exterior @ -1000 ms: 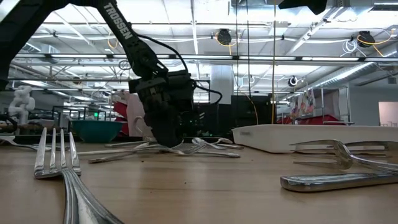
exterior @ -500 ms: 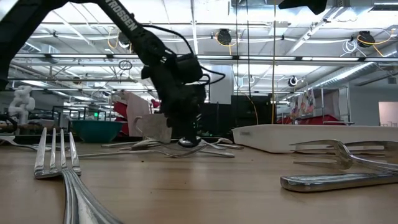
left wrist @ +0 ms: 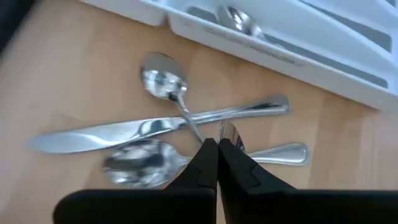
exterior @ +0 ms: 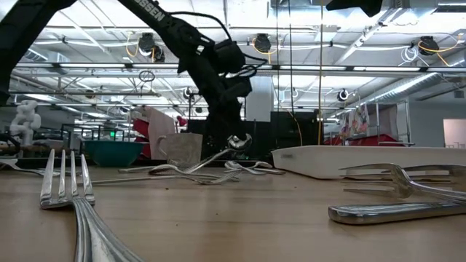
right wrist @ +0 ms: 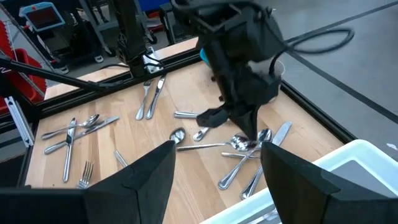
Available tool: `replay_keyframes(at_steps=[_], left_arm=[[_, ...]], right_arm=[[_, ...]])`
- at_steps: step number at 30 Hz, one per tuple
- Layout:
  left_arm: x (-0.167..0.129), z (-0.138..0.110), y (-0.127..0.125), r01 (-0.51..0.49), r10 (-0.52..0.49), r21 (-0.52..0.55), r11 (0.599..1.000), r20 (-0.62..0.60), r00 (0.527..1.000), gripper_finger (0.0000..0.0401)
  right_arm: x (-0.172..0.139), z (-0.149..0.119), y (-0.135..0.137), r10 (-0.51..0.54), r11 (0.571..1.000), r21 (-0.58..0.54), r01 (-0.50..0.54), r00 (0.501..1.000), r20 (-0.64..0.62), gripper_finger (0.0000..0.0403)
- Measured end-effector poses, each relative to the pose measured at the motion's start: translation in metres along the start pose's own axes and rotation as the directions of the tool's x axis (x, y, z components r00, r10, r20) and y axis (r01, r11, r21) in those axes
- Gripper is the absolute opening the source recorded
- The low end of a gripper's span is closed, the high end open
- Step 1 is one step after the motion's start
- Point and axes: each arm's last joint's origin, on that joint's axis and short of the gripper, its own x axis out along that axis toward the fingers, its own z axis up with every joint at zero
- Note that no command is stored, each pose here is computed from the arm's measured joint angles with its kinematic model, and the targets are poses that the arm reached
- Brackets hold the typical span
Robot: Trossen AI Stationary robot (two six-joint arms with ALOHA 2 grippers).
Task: Sort silverware
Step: Put the spoon in the silverware tray
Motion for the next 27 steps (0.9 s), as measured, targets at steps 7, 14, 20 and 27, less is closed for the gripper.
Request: replay_keyframes(at_steps=[7, 14, 20, 27], left_arm=[[-0.023, 0.032, -0.002, -0.047, 0.055, -0.068, 0.997, 0.120, 0.991, 0.0000], [-0.060, 0.074, -0.001, 0.034, 0.052, -0.226, 0.973, 0.363, 0.930, 0.0000], [-0.058, 0.090, 0.001, 0.178, 0.005, -0.302, 0.937, 0.518, 0.855, 0.0000], [-0.014, 0.087, 0.000, 0.283, -0.069, -0.339, 0.897, 0.523, 0.849, 0.0000]], right_arm=[[0.000, 0.000, 0.000, -0.001, 1.000, -0.012, 0.001, 1.000, -0.003, 0.0231], [0.000, 0.000, 0.000, -0.002, 1.000, -0.013, 0.002, 1.000, -0.005, 0.0231], [0.000, 0.000, 0.000, -0.002, 1.000, -0.012, 0.002, 1.000, -0.005, 0.0231], [0.000, -0.001, 0.000, -0.003, 1.000, -0.010, 0.002, 1.000, -0.005, 0.0231]])
